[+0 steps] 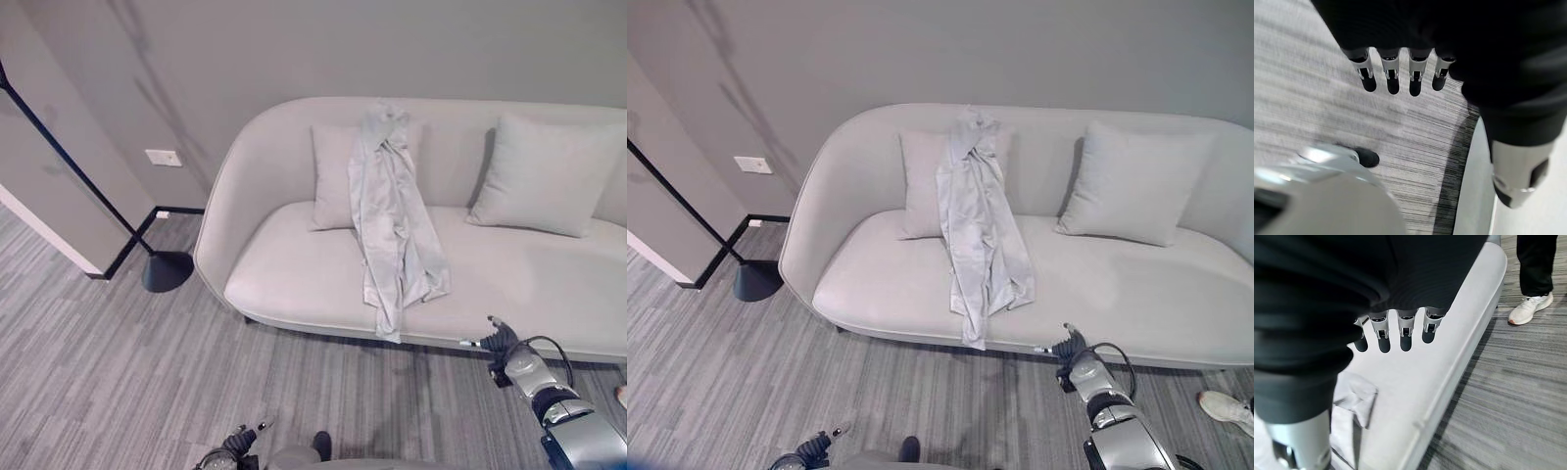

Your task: Hang the clothes on the sofa on the clothes rack.

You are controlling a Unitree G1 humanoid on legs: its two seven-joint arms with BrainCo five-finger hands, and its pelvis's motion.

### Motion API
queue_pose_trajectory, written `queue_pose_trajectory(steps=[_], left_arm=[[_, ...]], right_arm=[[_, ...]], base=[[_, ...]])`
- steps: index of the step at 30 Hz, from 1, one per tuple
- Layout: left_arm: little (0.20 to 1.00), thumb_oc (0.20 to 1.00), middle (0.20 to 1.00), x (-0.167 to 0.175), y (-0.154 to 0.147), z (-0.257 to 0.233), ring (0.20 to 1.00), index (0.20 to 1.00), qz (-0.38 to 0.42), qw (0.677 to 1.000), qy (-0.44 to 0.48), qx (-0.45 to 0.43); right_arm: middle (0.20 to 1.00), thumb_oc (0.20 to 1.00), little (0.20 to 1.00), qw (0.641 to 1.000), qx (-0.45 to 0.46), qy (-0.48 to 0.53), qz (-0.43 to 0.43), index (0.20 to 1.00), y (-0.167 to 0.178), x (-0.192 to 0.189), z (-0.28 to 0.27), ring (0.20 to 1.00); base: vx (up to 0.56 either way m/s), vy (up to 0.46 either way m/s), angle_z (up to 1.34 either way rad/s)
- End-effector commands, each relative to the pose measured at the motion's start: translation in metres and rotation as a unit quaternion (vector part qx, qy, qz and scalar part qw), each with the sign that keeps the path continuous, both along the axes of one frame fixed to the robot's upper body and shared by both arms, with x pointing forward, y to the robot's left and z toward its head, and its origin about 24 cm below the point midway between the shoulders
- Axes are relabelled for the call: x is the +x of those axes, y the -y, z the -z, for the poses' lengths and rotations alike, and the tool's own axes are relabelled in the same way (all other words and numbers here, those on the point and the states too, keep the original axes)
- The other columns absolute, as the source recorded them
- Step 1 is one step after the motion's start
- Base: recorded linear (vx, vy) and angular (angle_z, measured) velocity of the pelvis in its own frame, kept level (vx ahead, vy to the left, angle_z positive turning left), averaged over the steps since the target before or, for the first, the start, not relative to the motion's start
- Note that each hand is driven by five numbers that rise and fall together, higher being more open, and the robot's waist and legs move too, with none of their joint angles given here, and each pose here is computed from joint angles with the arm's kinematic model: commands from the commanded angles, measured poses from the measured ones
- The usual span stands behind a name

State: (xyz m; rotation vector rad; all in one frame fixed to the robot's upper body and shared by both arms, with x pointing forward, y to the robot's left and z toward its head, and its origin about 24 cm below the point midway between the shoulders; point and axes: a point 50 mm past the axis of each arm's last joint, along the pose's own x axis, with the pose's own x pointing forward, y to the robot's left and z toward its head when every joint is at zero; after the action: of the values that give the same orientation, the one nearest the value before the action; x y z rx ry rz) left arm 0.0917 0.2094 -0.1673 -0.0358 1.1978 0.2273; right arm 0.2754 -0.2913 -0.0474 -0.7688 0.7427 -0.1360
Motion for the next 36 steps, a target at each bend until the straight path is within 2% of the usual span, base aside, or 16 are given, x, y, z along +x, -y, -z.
queue_pose_trajectory(steps=[1,3,4,10,13,16,19,20,22,23,25,26,30,36], left_arm=[[1.0,1.0,1.0,0.002,0.011,0.002,1.0,1.0,0.039,0.999,-0.007,0.004],[1.0,1.0,1.0,-0.003,0.011,0.003,1.0,1.0,0.036,0.999,-0.015,0.008],[1.0,1.0,1.0,-0.008,0.007,0.003,1.0,1.0,0.025,0.999,-0.017,0.013],[1.0,1.0,1.0,-0.009,0.004,0.003,1.0,1.0,0.036,0.999,-0.017,0.026],[1.0,1.0,1.0,0.0,0.0,0.0,1.0,1.0,0.036,0.999,-0.007,0.034],[1.0,1.0,1.0,0.009,-0.011,-0.004,1.0,1.0,0.019,0.999,0.003,0.047],[1.0,1.0,1.0,0.009,-0.011,-0.004,1.0,1.0,0.019,0.999,0.003,0.047],[1.0,1.0,1.0,0.008,-0.003,-0.002,1.0,1.0,0.015,0.999,0.008,0.035],[1.0,1.0,1.0,0.014,0.001,-0.003,1.0,1.0,0.021,0.999,0.015,0.031],[1.0,1.0,1.0,0.04,0.016,-0.009,1.0,1.0,0.042,0.997,0.06,0.02],[1.0,1.0,1.0,0.051,0.019,-0.013,1.0,1.0,0.049,0.996,0.079,0.018],[1.0,1.0,1.0,0.074,0.03,-0.023,1.0,1.0,0.081,0.989,0.125,0.018],[1.0,1.0,1.0,0.081,0.034,-0.027,1.0,1.0,0.099,0.985,0.143,0.02],[1.0,1.0,1.0,0.093,0.034,-0.033,1.0,1.0,0.092,0.982,0.163,0.024]], right_arm=[[1.0,1.0,1.0,0.993,-0.05,0.108,-0.017,1.0,0.016,0.044,-0.062,1.0],[1.0,1.0,1.0,0.989,-0.058,0.129,-0.042,1.0,0.006,0.052,-0.071,1.0],[1.0,1.0,1.0,0.978,-0.093,0.172,-0.074,1.0,0.006,0.061,-0.094,1.0],[1.0,1.0,1.0,0.973,-0.119,0.187,-0.057,1.0,0.02,0.056,-0.102,1.0],[1.0,1.0,1.0,0.975,-0.122,0.18,-0.046,1.0,0.028,0.051,-0.1,1.0],[1.0,1.0,1.0,0.986,-0.092,0.139,-0.022,1.0,0.028,0.041,-0.075,1.0],[1.0,1.0,1.0,0.986,-0.092,0.139,-0.022,1.0,0.028,0.041,-0.075,1.0],[1.0,1.0,1.0,0.991,-0.067,0.113,0.011,1.0,0.031,0.031,-0.059,1.0],[1.0,1.0,1.0,0.992,-0.058,0.111,0.022,1.0,0.029,0.031,-0.056,1.0],[1.0,1.0,1.0,0.991,-0.03,0.113,0.063,1.0,0.029,0.03,-0.052,1.0],[1.0,1.0,1.0,0.99,-0.017,0.116,0.078,1.0,0.029,0.03,-0.051,1.0],[1.0,1.0,1.0,0.986,0.037,0.115,0.114,1.0,0.022,0.029,-0.042,1.0],[1.0,1.0,1.0,0.984,0.061,0.108,0.127,1.0,0.017,0.027,-0.037,1.0],[1.0,1.0,1.0,0.985,0.058,0.121,0.105,1.0,0.004,0.047,-0.051,1.0]], base=[[0.3,0.212,-0.49],[0.31,0.101,0.0],[0.24,-0.026,0.22],[0.22,-0.055,0.34],[0.25,-0.161,0.95],[0.2,-0.268,0.79],[0.09,-0.116,0.86],[0.17,-0.229,-0.02],[0.07,-0.174,-0.17],[-0.07,-0.082,0.47],[-0.05,-0.04,1.01],[-0.01,0.009,0.62],[0.0,0.007,0.07],[-0.02,0.04,0.08]])
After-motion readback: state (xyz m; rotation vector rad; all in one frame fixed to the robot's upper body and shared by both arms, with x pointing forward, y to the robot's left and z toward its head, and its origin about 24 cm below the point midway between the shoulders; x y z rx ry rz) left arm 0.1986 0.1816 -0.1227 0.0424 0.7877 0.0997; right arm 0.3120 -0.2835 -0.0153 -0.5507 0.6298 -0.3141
